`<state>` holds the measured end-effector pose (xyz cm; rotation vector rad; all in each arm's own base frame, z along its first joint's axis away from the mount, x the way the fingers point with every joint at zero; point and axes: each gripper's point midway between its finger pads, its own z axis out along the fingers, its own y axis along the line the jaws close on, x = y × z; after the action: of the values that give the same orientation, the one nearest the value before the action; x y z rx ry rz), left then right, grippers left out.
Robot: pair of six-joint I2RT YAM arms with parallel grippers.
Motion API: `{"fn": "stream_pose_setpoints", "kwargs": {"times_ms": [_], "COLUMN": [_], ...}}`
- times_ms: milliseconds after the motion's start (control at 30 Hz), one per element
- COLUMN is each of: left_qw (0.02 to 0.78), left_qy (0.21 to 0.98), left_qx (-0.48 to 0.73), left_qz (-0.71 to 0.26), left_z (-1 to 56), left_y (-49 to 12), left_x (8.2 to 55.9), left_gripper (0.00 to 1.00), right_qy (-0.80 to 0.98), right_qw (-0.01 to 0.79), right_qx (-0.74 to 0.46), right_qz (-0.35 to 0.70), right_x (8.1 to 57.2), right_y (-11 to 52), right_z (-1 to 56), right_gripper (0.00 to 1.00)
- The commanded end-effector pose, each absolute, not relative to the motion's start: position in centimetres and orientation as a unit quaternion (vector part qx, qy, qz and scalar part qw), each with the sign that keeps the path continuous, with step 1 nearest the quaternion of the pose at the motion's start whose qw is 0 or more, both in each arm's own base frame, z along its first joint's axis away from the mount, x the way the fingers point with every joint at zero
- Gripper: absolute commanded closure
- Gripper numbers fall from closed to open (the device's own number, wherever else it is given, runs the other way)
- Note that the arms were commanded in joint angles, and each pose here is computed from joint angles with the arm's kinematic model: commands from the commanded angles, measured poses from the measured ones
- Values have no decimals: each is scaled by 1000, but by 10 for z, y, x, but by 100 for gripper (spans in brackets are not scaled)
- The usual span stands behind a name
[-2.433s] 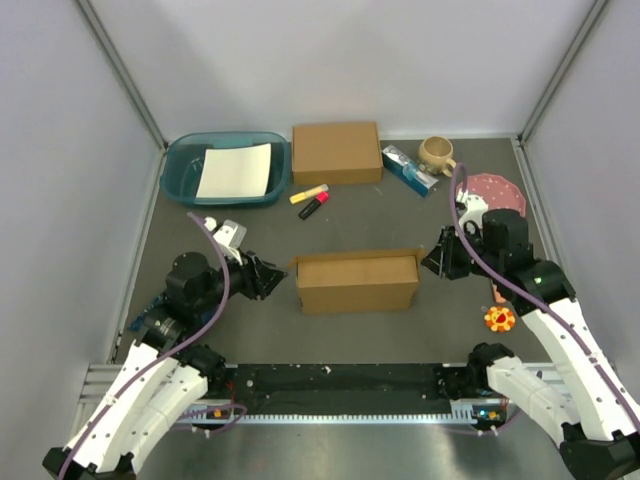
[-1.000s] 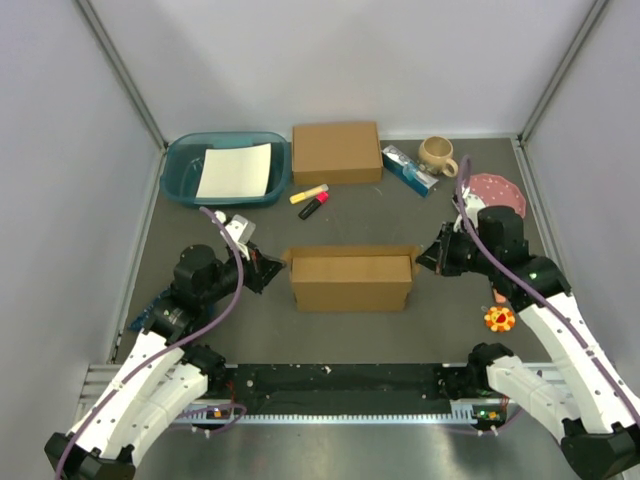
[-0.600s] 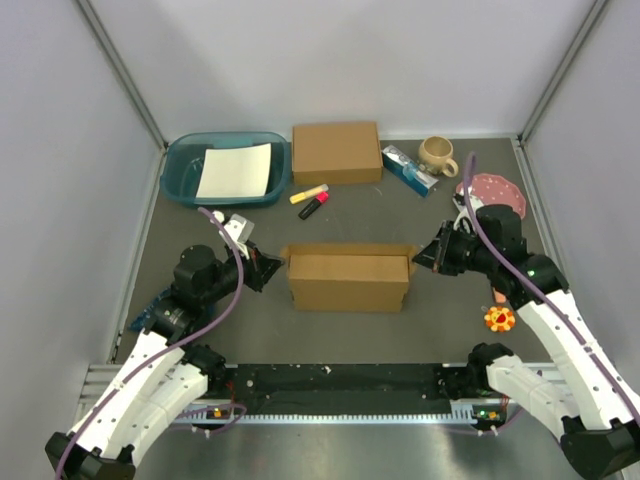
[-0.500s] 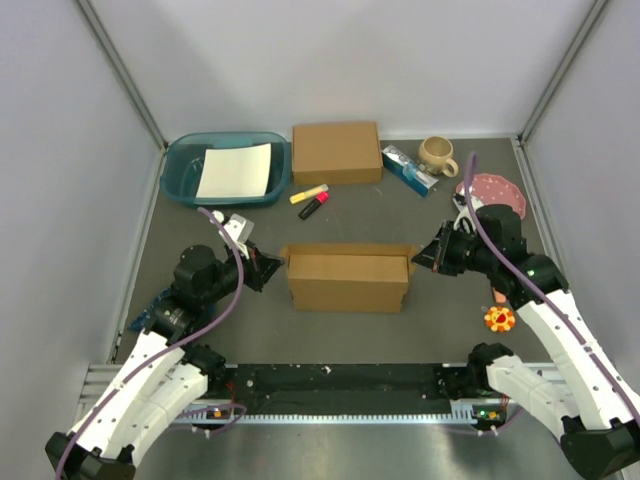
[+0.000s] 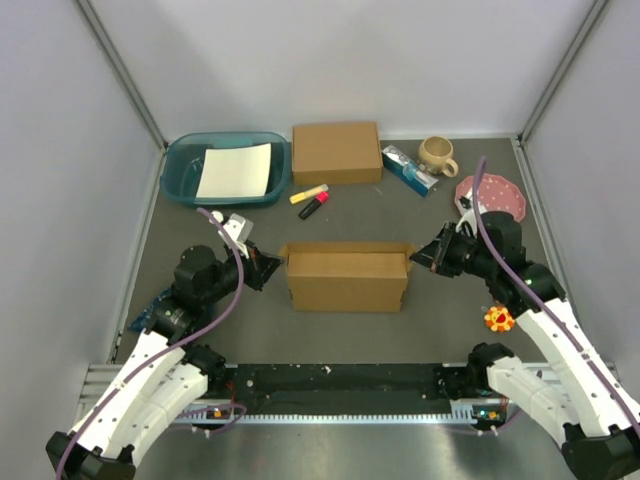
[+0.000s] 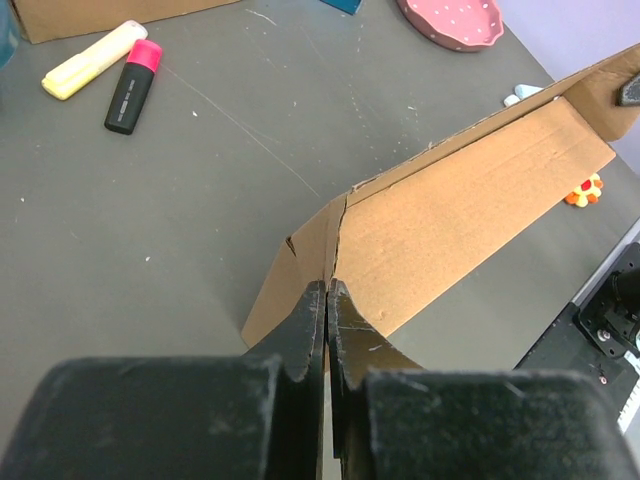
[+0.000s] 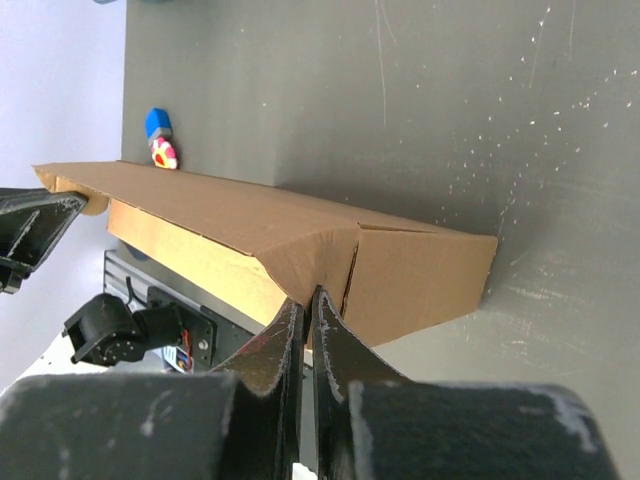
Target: Fold the paper box
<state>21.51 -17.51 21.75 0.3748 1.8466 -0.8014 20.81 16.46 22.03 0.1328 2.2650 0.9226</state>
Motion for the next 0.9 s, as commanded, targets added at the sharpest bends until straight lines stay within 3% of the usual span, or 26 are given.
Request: {"fn": "stream_pose_setpoints", "kwargs": {"times_ms": [0,300,867], "left_qw": [506,505,493], "left_qy": [774,772,752], "left_qx": [158,135,39], "left_qz": [-346,-362,-436], "left_z": [210,221,256], "left_y": [-179,-181,-190], "left_x": [211,211,213], "left_gripper": [100,100,100], "right_qy": [871,880,892], "right_qw": [306,364,368], "right_qx": [61,10,-17], "right_qz": [379,306,263], "right_x": [196,198,194], "right_y": [176,169,160], "right_z": [212,196,170], "right_gripper": [100,100,100]}}
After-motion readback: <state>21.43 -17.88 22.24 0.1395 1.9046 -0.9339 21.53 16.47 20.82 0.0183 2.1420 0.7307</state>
